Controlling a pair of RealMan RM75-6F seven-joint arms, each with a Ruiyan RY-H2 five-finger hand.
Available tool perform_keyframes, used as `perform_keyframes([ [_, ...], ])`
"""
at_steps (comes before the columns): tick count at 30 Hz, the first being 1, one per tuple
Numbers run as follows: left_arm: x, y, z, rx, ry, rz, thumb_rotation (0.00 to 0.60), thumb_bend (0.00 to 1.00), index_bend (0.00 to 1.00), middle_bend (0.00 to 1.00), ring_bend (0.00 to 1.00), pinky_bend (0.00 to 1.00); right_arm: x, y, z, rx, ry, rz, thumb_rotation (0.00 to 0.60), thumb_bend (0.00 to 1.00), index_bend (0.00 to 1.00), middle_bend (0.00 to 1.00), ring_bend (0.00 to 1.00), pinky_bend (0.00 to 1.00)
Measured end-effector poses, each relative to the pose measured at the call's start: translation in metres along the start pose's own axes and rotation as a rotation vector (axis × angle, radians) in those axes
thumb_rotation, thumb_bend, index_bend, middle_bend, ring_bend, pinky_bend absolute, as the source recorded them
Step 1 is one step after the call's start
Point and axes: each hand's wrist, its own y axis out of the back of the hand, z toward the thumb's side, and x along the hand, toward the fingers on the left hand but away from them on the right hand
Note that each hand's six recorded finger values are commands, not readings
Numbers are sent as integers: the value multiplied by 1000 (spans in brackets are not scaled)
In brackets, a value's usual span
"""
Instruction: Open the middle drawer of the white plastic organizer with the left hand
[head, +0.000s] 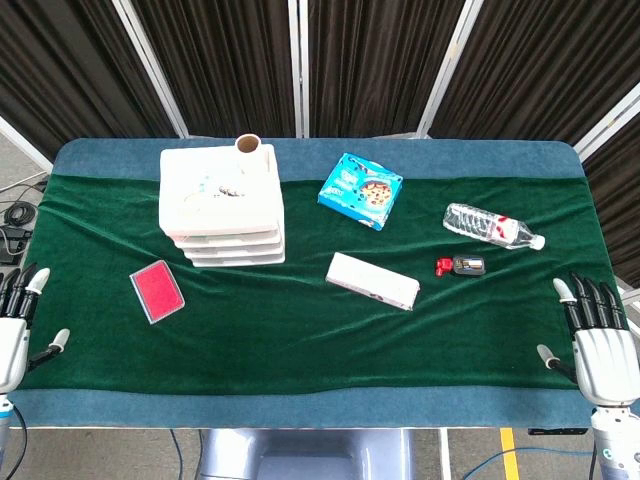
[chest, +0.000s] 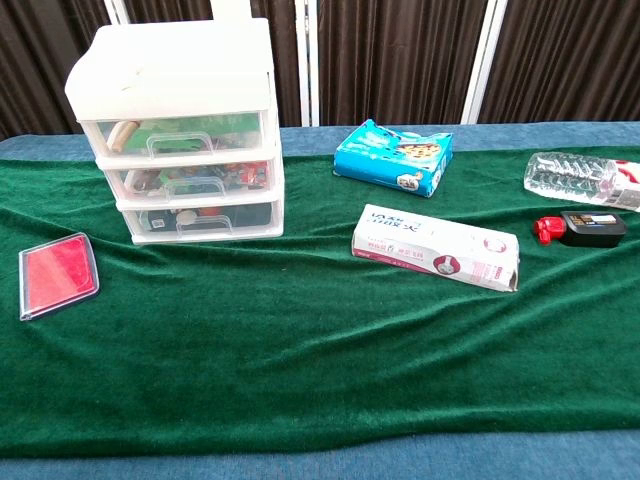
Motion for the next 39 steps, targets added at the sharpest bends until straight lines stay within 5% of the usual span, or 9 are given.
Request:
perform_keyframes([
  [27,-1,-10,15,-16,-30,-29,600,278,0,0,0,0,0,0,-2,-30,4,15,600,35,36,0,0,0],
  [35,4,-20,31,-207,-44,-62,600,294,0,6,0,33,-2,3,-6,-52,-9,12,600,34,36,0,0,0],
  [37,7,-24,36,-306,-43,-71,600,297,0,92,48,151,-2,3,-6,-55,-6,10,600,35,36,0,0,0],
  [39,12,-28,41,-392,-40,-84,600,305,0,325,228,330,-2,4,-5,-58,-3,8,600,35,36,0,0,0],
])
